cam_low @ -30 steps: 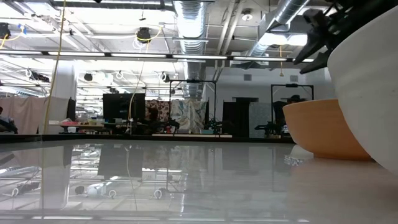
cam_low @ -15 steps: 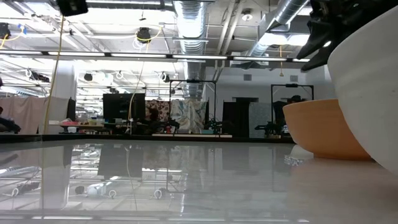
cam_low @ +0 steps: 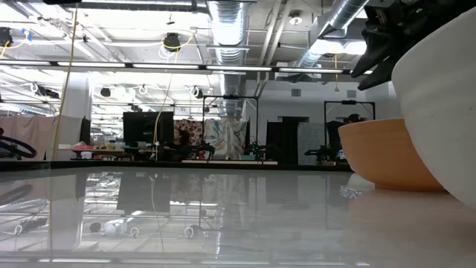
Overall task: Nest bowls inside each other
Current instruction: Stack the blue bowl on top of the pink bowl
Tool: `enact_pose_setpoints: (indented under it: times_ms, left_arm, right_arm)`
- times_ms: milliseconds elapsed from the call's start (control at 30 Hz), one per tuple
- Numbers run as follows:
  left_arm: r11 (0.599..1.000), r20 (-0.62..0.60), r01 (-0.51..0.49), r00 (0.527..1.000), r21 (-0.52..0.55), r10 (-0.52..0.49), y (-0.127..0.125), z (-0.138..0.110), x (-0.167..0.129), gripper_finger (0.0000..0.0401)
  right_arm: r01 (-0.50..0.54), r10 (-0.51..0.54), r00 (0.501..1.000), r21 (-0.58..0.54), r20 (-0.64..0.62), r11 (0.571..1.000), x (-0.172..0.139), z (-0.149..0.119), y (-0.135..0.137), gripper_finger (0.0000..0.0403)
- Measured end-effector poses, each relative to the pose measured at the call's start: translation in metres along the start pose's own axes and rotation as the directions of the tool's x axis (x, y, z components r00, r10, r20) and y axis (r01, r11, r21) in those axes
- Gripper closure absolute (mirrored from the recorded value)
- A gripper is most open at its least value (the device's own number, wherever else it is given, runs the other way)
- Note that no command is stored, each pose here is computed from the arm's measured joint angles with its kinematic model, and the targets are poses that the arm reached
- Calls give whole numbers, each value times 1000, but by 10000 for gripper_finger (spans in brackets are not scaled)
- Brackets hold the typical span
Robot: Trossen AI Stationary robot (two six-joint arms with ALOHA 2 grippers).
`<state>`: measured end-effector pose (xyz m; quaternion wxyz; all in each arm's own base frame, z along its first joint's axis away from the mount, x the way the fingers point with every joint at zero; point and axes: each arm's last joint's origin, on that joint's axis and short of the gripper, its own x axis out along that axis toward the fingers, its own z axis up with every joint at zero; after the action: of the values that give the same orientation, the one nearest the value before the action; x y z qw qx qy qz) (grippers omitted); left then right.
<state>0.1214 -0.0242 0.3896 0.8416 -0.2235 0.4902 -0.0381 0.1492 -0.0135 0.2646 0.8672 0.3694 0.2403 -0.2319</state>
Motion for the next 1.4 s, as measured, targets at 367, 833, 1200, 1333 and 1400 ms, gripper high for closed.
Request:
enact_pose_setpoints:
  times_ms: [367, 833, 1200, 1333, 1400]
  left_arm:
    - [986, -212, -37, 975, 164, 72, -36, -2, 43, 225]
    - [954, -310, 35, 949, 297, 62, -81, -25, 84, 225]
    - [949, -403, 56, 912, 310, 78, -75, -62, 129, 225]
    - [946, -418, 131, 909, 296, 5, -75, -71, 146, 225]
    - [943, -419, 154, 908, 296, -17, -75, -77, 153, 225]
  right_arm:
    - [0, 0, 1000, -10, -3, 1000, 2, 0, 1, 232]
    - [-2, 2, 1000, -13, -2, 1000, 2, 0, 1, 232]
    - [-2, 2, 1000, -13, -1, 1000, 2, 0, 1, 232]
    - [-2, 2, 1000, -12, -1, 1000, 2, 0, 1, 232]
    - [-5, 5, 1000, -11, 2, 1000, 2, 0, 1, 232]
